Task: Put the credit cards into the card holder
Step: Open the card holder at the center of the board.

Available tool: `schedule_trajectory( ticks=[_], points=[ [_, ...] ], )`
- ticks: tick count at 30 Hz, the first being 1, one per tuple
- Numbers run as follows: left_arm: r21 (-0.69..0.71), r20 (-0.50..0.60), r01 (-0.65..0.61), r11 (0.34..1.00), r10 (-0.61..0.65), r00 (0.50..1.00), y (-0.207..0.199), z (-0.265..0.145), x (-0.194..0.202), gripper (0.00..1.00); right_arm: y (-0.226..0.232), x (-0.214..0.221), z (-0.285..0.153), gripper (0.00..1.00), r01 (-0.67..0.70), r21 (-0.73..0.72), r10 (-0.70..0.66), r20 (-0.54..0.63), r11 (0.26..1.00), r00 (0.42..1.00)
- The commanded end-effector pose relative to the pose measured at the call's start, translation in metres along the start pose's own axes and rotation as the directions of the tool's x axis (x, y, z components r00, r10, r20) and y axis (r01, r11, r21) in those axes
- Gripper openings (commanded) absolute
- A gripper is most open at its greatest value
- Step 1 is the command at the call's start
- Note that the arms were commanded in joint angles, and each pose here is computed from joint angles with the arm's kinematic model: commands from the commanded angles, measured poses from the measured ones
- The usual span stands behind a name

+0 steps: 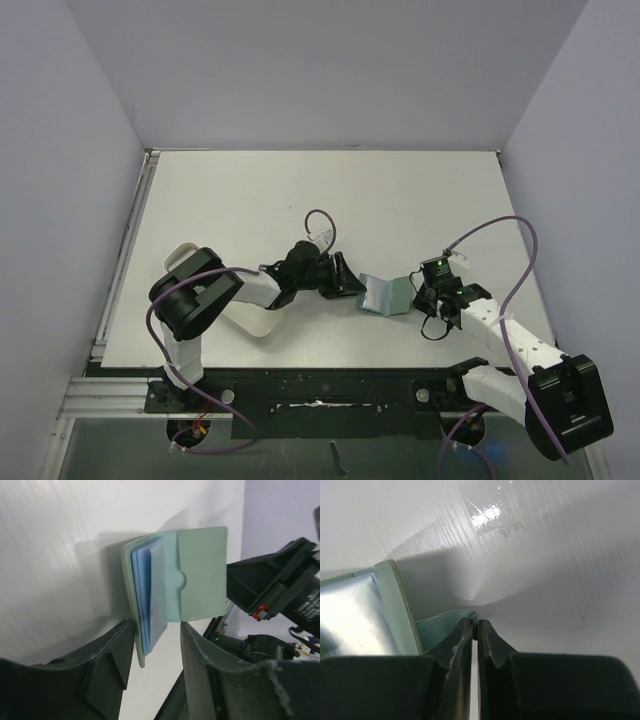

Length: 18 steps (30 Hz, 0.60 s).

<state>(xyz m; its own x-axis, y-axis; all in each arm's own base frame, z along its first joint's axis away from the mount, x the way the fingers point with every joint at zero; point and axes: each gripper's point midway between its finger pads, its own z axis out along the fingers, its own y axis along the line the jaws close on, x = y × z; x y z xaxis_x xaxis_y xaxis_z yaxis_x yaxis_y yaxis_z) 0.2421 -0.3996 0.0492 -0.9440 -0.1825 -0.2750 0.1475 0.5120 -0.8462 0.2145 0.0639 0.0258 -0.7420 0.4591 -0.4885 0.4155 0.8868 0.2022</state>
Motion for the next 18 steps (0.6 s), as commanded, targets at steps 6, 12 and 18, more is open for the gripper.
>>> schedule_trajectory(
  ticks=[6,12,18],
  points=[
    [0.270,0.031,-0.003,0.963,-0.006,1.000,-0.067,-0.005,-0.006,0.39,0.002,0.001,0.004,0.00,-0.027,-0.022,0.027,0.010,0.999,1.000],
    [0.208,0.034,-0.020,0.978,0.013,0.999,-0.048,0.004,-0.002,0.38,0.004,0.000,0.002,0.00,-0.029,-0.040,0.030,0.018,0.999,0.999],
    [0.141,0.032,-0.076,0.987,0.072,0.997,-0.039,0.012,-0.001,0.29,0.005,-0.002,0.001,0.00,-0.026,-0.045,0.027,0.023,0.999,0.999]
  ],
)
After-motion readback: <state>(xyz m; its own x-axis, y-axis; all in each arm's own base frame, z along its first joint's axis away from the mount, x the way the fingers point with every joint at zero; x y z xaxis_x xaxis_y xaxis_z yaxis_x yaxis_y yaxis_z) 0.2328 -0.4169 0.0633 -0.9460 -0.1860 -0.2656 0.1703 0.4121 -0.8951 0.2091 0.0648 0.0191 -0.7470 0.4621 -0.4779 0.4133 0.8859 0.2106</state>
